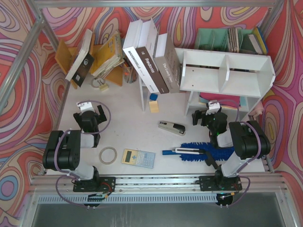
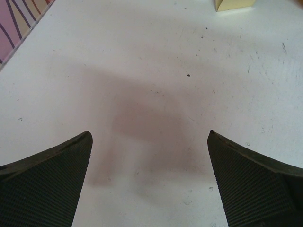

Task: Dust the bookshelf with a duster

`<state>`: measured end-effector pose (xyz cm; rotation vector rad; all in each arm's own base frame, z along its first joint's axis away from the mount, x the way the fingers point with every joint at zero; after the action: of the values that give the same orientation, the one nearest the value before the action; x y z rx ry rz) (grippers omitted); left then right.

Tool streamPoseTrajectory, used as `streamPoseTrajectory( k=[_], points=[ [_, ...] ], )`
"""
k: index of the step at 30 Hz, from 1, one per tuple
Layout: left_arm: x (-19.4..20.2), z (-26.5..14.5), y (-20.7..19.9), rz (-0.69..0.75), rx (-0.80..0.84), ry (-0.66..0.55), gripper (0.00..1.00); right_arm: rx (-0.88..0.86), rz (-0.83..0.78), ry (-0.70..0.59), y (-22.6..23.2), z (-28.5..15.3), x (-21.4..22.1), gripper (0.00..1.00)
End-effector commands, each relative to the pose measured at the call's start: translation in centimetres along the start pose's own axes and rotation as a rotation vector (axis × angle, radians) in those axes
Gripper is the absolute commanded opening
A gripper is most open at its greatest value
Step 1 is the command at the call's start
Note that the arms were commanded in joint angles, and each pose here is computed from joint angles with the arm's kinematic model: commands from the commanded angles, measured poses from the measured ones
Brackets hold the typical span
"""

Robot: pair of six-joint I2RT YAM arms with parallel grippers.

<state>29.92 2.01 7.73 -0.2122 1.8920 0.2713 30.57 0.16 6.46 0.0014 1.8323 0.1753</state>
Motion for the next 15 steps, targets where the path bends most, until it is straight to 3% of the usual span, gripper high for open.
streamPoseTrajectory(
  k=[1,9,15],
  points=[
    [-0.4,0.1,-0.1,-0.003,0.011,-0.012,0.98,-0.013,-0.01,-0.065,-0.2,1.0,-1.7,0.99],
    [-0.5,-0.6,0.5,-0.023,-0.032,-0.028,0.98,-0.023,-0.013,-0.07,-0.1,1.0,-1.8,0.99],
    [-3.9,-4.1,0.1,0.031,-0.104,-0.162,0.98,-0.039,-0.072,-0.108,1.1,-0.5,-3.4,0.99]
  ],
)
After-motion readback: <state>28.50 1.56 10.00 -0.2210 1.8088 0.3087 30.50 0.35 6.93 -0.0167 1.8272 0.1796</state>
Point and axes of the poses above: each gripper's point midway between its finger pads, its own z axis out along the fingers, its own y axis along the line the jaws close on, x = y × z, the point moved 8 cm from there along -z, back along the fingers, and after that the axes turned 6 degrees about z, right-handed, at the moved point
